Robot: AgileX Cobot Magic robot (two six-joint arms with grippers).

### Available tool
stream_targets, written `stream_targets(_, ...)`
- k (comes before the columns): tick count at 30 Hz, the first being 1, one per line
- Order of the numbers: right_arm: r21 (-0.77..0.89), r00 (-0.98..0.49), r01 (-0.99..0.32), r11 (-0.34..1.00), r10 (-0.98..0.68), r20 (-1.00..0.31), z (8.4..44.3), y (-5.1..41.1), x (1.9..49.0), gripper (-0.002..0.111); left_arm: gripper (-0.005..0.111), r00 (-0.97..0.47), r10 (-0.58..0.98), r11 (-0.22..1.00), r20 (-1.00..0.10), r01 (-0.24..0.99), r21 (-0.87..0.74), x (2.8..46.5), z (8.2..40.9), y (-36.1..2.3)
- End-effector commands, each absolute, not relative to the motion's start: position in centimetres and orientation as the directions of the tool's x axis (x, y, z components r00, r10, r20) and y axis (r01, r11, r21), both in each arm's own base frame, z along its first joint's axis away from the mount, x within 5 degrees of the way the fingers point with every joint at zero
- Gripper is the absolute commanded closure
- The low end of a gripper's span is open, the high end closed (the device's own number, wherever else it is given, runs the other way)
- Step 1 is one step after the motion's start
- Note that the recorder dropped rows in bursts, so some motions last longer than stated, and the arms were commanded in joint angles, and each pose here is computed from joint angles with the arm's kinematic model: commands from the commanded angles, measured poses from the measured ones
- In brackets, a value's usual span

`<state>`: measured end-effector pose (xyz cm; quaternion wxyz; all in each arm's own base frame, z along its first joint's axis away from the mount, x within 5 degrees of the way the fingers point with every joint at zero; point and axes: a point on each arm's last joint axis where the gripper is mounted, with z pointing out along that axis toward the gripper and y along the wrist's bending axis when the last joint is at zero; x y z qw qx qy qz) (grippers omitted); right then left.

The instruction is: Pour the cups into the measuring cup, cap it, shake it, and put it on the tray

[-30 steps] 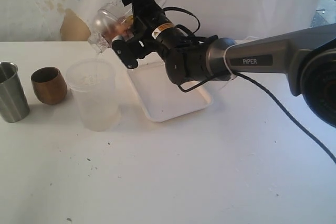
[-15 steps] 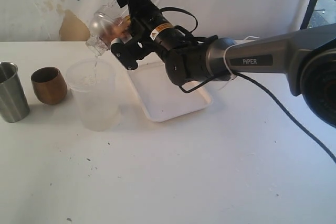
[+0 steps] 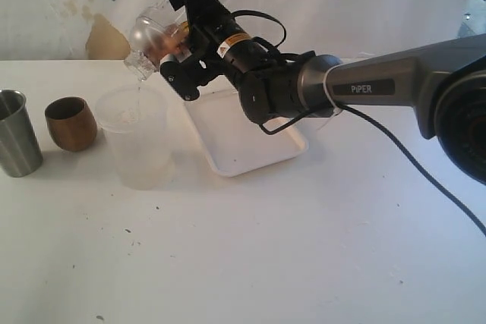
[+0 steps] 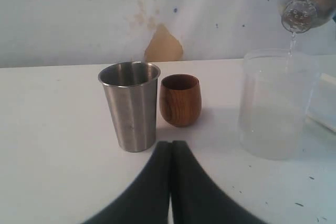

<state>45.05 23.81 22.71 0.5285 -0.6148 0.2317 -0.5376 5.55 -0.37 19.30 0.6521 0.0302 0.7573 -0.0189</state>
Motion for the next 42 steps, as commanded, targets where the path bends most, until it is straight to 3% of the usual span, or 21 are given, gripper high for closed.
stream_targets(1,-0.906,0.294,0.316,-0.282,-0.879,0.376,24.08,23.58,44.96,0.108,0.107,-0.144,0.022,0.997,-0.989,0.071,0.012,5.54,19.2,-0.37)
stream_targets(42,-0.906,0.294,0.315,-0.283,-0.878,0.376,24.02,23.57,44.95,0.108,0.107,-0.144,0.022,0.997,-0.989,0.071,0.012,5.54,19.2,-0.37)
